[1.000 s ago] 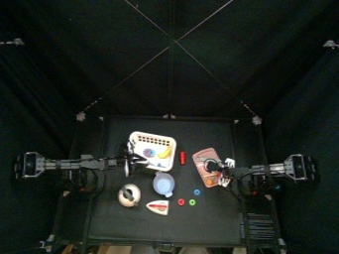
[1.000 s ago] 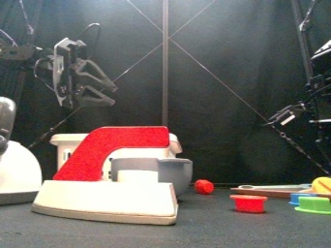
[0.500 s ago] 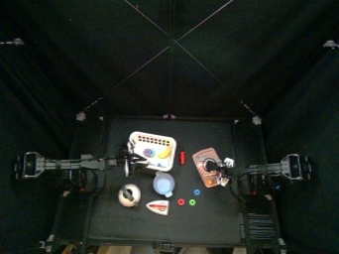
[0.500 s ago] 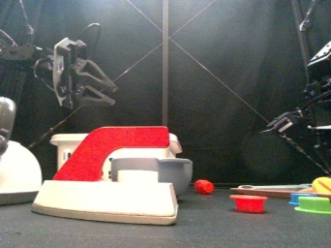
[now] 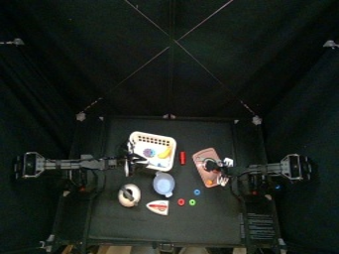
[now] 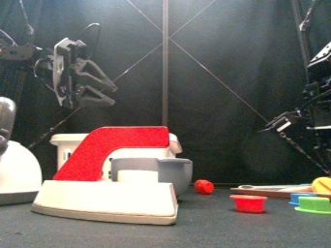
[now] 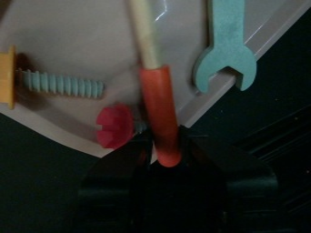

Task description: Grab screwdriver

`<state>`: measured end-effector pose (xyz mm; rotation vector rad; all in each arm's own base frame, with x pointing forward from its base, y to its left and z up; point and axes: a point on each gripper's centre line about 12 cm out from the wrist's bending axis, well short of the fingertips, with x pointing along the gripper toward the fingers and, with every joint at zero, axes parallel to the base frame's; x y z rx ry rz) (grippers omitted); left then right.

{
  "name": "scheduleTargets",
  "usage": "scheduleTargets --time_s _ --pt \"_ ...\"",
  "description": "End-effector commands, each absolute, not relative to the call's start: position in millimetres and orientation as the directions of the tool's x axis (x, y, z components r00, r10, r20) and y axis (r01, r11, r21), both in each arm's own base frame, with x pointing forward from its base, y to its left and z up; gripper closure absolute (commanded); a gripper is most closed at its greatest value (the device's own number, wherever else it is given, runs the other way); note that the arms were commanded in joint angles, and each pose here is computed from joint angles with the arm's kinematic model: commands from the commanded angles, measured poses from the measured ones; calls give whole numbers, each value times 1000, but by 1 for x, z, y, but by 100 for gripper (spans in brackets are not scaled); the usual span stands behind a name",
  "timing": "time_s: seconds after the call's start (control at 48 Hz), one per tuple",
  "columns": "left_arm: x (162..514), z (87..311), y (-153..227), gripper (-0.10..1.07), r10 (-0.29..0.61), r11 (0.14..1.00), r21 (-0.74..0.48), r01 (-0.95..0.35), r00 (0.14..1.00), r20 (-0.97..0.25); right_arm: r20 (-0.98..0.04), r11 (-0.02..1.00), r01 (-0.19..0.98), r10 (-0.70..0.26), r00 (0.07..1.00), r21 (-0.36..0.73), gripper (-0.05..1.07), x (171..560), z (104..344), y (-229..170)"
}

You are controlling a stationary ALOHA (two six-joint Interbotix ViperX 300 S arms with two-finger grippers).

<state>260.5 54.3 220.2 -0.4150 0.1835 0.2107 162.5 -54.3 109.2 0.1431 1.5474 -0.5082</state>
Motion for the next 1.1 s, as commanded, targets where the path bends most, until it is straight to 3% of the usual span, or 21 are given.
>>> scheduleTargets --time_s 0.0,0.208,0.521,1.083 --pt "262 225 55 18 166 895 -380 -232 966 -198 -974 883 413 -213 -73 -224 43 161 107 -55" --pt "262 226 55 18 166 896 -380 -231 966 -196 -971 870 434 -233 -56 -233 46 170 131 -58" --pt "262 225 54 18 164 896 -380 -229 967 -196 -952 854 494 -269 147 -165 46 192 185 -61" --pt "258 226 53 18 165 896 -382 -227 968 -189 -898 869 494 -231 375 -17 46 217 205 -56"
